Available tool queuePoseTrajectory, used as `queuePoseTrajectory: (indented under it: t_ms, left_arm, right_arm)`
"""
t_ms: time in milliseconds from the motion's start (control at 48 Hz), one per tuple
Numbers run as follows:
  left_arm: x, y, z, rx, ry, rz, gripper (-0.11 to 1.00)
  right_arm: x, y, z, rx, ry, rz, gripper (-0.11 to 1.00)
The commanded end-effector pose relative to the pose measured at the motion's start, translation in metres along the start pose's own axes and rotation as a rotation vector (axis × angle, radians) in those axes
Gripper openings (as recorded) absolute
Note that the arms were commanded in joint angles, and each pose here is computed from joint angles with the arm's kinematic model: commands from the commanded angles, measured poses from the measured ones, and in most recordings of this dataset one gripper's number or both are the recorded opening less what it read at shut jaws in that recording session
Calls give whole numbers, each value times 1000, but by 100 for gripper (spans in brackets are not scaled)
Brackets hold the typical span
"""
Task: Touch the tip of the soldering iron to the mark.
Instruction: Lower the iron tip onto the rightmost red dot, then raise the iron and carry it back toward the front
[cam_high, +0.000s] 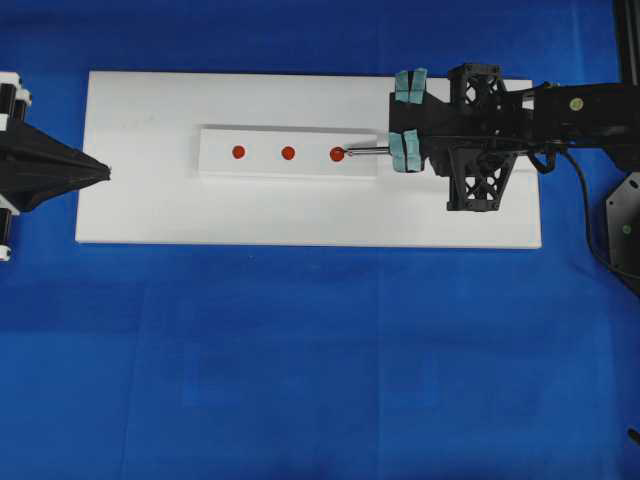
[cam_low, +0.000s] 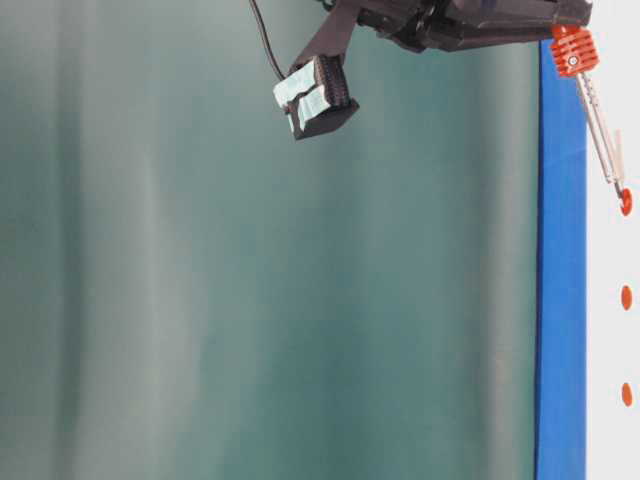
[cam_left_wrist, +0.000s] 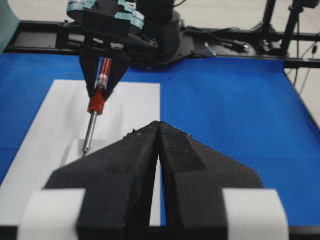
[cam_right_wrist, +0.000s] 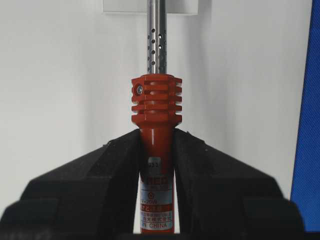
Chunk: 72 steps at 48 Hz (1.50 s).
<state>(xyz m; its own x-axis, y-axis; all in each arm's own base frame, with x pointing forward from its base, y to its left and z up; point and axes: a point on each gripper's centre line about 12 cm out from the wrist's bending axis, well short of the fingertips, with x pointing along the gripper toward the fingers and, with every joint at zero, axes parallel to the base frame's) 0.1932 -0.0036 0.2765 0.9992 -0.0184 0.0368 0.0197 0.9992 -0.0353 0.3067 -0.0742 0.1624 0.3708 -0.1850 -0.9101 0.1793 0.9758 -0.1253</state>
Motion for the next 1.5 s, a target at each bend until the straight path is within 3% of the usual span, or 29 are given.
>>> queuePoseTrajectory:
  t_ms: [0,1125,1479]
  left_arm:
    - [1,-1,4,4,-12,-2,0]
    - [1,-1,5,3,-14,-2,0]
    - [0,-1,8,3,-28,-3,0]
  right_arm:
    - [-4,-1,4,2,-20,-2,6]
    - [-5,-2,7,3,-24,-3,6]
    - [-55,-12,30,12,-85,-37,6]
